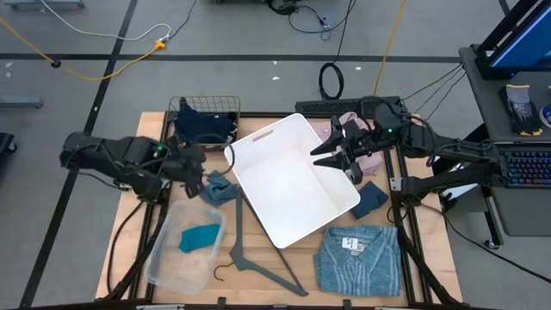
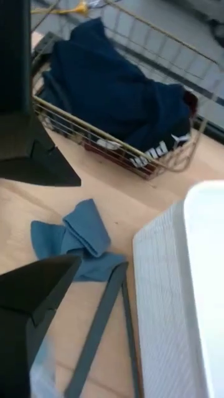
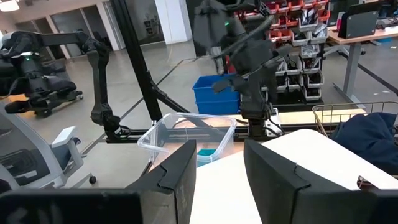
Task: Pick & Place Cloths
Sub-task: Put the left blue sock into the transparent bin
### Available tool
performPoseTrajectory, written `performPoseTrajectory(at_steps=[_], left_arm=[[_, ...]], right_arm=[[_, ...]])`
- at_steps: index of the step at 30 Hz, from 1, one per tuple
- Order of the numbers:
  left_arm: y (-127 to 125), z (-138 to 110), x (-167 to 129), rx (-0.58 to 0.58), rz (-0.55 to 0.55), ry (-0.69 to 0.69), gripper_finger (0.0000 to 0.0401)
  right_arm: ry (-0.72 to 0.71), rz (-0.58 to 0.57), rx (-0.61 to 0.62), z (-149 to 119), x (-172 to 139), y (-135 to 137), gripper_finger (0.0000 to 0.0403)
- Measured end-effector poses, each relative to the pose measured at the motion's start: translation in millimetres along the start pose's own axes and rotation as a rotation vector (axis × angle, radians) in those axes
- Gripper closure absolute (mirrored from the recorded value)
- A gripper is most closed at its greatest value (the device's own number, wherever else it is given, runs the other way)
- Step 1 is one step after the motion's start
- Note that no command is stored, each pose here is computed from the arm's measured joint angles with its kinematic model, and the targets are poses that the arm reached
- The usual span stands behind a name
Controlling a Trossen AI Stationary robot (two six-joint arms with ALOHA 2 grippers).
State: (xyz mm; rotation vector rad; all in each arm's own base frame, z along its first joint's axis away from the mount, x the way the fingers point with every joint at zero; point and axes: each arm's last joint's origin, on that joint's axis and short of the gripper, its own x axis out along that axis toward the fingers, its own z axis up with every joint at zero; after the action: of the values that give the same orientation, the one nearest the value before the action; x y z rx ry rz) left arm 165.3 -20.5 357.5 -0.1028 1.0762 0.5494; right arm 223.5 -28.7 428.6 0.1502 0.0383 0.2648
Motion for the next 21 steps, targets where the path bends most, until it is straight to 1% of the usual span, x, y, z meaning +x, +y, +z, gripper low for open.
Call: performPoseTrajectory(at_steps=[4, 8, 10, 16, 19, 21], left_arm=[[9, 4, 7, -0.060, 0.023, 0.027, 0.0177], [17, -2, 23, -0.142, 0.017, 0.100, 0.0155], [20, -6, 32, -0.189, -0.002, 0.125, 0.0150], [25, -14, 58, -0.294, -0.065, 0.101, 0.0148], [23, -20, 77, -0.302, -0.080, 0.141, 0.0148], [21, -23, 91, -0.298, -0.110, 0.162, 0.0148]], right_arm=[[0.019, 0.002, 0.009, -2, 0, 0, 0.0277], [0.027, 0.050, 0.011, -2, 0, 1, 0.0277], [0.028, 0.050, 0.011, -3, 0, 1, 0.0277], [0.041, 0.048, 0.017, -4, 0, 1, 0.0277], [0.047, 0.047, 0.021, -5, 0, 1, 0.0277], [0.051, 0.046, 0.023, -5, 0, 1, 0.0277]])
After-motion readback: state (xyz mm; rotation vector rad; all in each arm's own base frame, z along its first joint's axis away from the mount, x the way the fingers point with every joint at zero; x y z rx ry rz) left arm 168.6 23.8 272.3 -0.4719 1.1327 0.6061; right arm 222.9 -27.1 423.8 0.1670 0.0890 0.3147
